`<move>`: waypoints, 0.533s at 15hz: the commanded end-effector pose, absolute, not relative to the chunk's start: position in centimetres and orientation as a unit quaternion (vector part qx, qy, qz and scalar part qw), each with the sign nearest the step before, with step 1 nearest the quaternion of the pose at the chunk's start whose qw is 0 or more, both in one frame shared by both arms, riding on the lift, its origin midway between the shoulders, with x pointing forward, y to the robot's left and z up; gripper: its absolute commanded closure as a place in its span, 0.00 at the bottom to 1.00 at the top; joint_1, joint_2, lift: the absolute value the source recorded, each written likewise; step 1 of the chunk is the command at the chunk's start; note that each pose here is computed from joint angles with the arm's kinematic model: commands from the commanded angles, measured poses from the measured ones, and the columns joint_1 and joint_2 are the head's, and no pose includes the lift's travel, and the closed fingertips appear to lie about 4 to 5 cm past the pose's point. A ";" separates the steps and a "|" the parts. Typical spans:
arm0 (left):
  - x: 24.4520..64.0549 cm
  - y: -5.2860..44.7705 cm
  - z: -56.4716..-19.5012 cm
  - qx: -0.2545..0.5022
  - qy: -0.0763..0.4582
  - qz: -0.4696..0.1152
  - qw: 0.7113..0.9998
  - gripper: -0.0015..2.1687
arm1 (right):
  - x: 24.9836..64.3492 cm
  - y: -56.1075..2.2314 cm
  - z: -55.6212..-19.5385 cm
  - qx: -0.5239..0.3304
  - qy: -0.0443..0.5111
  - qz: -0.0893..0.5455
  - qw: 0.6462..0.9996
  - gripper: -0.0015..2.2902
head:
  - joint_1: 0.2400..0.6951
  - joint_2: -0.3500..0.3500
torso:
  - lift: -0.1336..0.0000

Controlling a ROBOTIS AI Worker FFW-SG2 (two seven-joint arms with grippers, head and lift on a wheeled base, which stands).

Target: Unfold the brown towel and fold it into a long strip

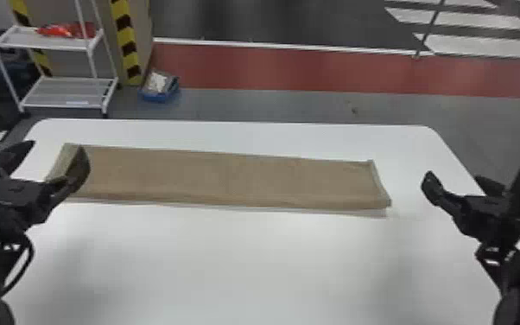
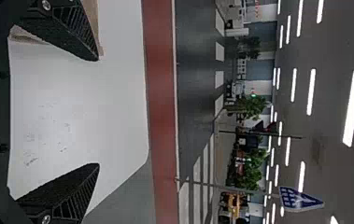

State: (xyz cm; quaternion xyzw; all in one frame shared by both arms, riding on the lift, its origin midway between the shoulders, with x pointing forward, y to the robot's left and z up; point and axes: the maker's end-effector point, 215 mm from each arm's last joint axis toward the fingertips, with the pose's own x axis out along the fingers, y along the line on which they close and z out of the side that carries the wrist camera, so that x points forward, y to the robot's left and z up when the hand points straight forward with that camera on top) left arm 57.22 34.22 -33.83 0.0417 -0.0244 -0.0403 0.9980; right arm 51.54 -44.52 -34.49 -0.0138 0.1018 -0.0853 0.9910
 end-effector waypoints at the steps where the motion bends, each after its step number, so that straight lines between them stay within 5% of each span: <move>1: 56.1 33.2 -35.1 0.031 -0.015 -0.041 0.999 0.07 | 50.2 -42.0 -32.4 -0.041 0.063 -0.067 0.995 0.03 | 1.00 0.35 | 0.08; 8: 50.6 32.9 -38.7 0.024 0.041 -0.031 0.998 0.07 | 47.8 -30.6 -32.7 -0.097 0.014 0.022 0.995 0.04 | 1.00 0.46 | 0.08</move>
